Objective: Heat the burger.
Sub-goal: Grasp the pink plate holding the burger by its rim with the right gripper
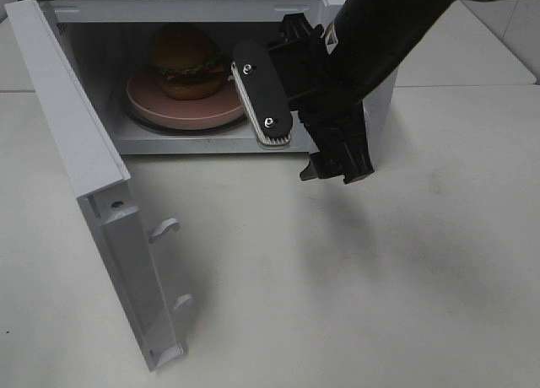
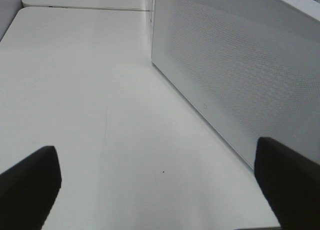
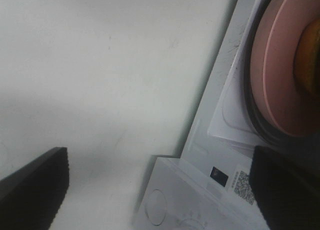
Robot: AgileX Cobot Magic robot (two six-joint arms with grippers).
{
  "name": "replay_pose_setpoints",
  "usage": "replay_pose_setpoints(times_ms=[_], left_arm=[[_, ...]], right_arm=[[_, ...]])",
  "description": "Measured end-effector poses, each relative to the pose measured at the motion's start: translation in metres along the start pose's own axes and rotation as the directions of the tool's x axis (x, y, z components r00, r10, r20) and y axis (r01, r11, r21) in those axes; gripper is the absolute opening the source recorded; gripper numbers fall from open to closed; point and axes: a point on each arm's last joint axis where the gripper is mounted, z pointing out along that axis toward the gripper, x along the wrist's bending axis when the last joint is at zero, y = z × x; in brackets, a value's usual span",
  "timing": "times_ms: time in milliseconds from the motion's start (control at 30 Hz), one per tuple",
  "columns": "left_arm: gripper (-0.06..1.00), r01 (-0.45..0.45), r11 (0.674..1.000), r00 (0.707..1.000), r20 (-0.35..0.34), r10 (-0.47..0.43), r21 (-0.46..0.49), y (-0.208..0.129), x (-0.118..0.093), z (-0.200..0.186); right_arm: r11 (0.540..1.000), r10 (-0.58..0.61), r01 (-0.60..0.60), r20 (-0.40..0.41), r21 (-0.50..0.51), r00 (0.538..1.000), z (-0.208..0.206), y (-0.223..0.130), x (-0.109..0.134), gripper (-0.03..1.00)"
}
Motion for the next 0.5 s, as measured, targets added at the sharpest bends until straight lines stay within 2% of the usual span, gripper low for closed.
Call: replay_pose_setpoints(times_ms=[500], left_arm=[[0.97, 0.0, 1.0, 1.0, 0.0, 0.0, 0.0, 0.0, 0.0, 0.0]], right_arm=[[0.999, 0.021, -0.02, 0.067, -0.027, 0.998, 0.025, 0.007, -0.02, 0.93]])
